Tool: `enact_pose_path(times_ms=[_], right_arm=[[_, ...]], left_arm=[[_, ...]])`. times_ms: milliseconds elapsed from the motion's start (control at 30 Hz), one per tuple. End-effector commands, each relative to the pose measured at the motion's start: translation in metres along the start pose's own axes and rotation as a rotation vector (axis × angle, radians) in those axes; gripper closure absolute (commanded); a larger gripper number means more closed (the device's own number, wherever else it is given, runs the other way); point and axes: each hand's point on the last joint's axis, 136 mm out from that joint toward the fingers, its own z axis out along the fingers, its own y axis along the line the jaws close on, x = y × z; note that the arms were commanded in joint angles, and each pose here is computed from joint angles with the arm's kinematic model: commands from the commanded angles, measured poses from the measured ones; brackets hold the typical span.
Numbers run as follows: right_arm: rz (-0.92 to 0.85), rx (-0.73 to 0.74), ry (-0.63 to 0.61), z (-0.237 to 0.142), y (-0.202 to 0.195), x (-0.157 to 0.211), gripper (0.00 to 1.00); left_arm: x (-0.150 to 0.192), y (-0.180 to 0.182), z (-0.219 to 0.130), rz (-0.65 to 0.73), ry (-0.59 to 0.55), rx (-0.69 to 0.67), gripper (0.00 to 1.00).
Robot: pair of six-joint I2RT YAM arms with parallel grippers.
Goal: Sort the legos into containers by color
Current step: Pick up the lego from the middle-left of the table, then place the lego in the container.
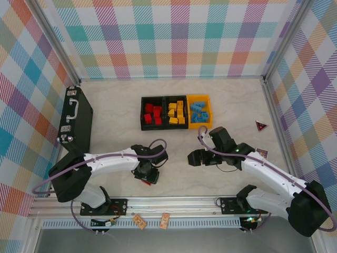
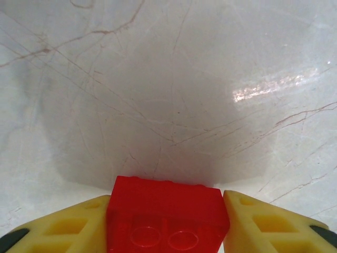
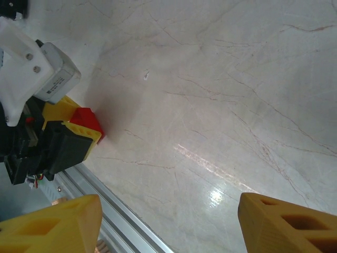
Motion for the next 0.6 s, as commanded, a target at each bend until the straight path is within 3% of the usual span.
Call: enact_pose_path(times_ms=[0, 200, 567], right_arm=[[-0.004, 0.001, -0.022, -0.001, 0.001, -0.002, 0.31], [-0.005, 0.009, -0.055, -0.005, 0.002, -0.009, 0.31], [0.036, 0.037, -0.124, -0.002, 0.005, -0.042, 0.31]], left_arm=[[-0.017, -0.003, -0.021, -0.037, -0.087, 0.026, 0.55], [-0.049, 0.007, -0.055, -0.099, -0.195, 0.030, 0.56], [-0.160, 0.043, -0.119, -0.296, -0.441, 0.025, 0.56]])
